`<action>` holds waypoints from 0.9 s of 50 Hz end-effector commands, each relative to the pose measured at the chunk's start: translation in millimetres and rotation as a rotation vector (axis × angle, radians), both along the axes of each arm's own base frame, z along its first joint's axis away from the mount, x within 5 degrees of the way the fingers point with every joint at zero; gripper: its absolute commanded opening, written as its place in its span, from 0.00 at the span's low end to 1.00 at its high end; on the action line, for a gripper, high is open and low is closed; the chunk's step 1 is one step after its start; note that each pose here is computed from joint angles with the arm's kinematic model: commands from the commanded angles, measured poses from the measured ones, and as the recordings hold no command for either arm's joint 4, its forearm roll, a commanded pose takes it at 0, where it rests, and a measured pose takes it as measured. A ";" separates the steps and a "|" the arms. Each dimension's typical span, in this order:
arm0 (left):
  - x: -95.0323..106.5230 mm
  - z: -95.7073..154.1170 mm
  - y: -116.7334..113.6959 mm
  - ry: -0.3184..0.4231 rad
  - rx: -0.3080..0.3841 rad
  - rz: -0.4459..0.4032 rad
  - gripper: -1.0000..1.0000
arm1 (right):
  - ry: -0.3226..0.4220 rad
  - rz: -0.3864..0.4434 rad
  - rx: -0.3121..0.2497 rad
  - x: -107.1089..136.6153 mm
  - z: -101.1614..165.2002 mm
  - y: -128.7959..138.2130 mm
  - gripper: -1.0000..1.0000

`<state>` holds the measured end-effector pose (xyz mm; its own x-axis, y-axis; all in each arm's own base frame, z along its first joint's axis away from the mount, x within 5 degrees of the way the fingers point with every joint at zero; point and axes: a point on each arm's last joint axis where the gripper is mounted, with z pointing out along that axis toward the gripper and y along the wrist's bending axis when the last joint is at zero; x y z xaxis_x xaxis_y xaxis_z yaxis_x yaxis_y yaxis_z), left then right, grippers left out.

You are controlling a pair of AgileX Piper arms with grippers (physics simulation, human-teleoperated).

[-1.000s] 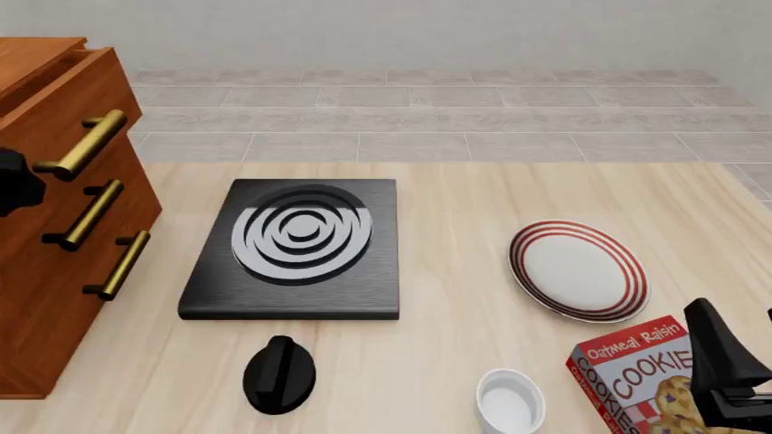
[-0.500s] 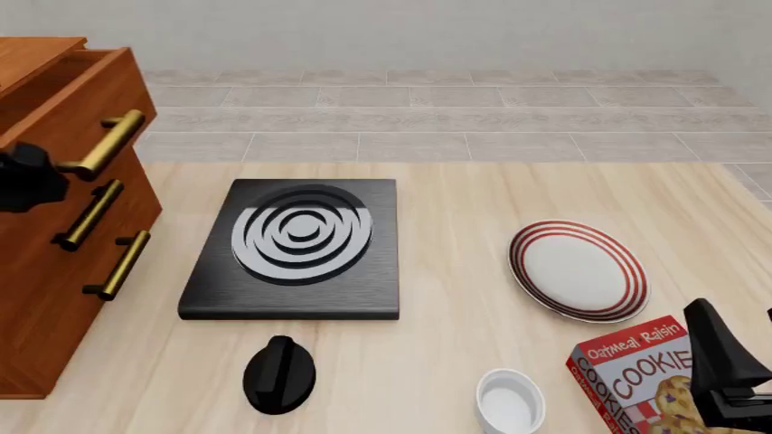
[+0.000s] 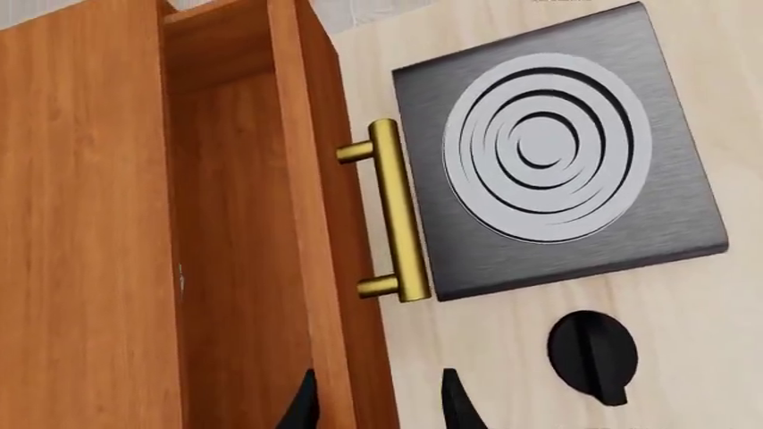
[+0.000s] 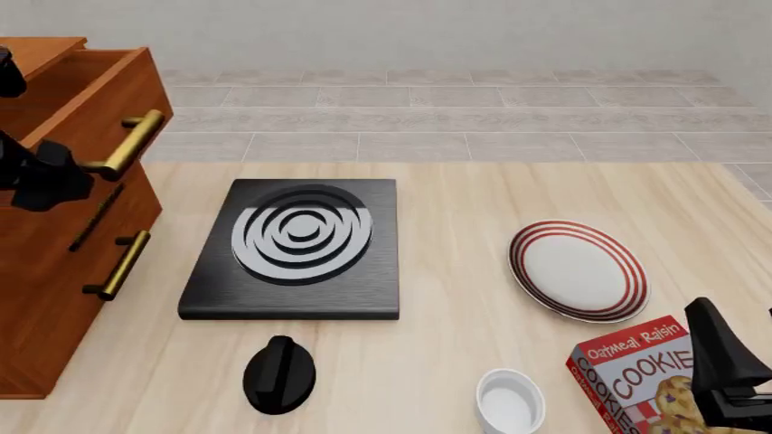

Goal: Pick the akita bowl in the top layer of the wooden cabinet and place it on the plate.

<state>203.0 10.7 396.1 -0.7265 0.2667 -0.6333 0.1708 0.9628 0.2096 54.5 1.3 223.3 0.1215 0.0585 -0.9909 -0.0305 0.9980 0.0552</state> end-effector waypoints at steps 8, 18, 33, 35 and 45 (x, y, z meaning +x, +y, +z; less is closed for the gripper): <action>4.8 2.4 -18.4 -0.011 -0.013 -0.089 1.00 | -0.001 0.000 -0.001 -0.1 0.3 0.0 1.00; 6.9 1.8 -23.6 -0.009 -0.015 -0.111 1.00 | -0.002 -0.001 0.000 -0.1 0.2 -0.1 1.00; 12.1 -0.3 -35.4 -0.003 -0.031 -0.147 1.00 | -0.002 -0.001 0.002 0.0 0.1 -0.1 1.00; 11.8 0.5 -37.7 -0.005 -0.033 -0.155 1.00 | -0.002 -0.002 0.002 0.0 0.2 -0.1 1.00; 11.7 1.7 -44.4 -0.008 -0.037 -0.182 1.00 | -0.002 -0.002 0.003 0.0 0.1 -0.1 1.00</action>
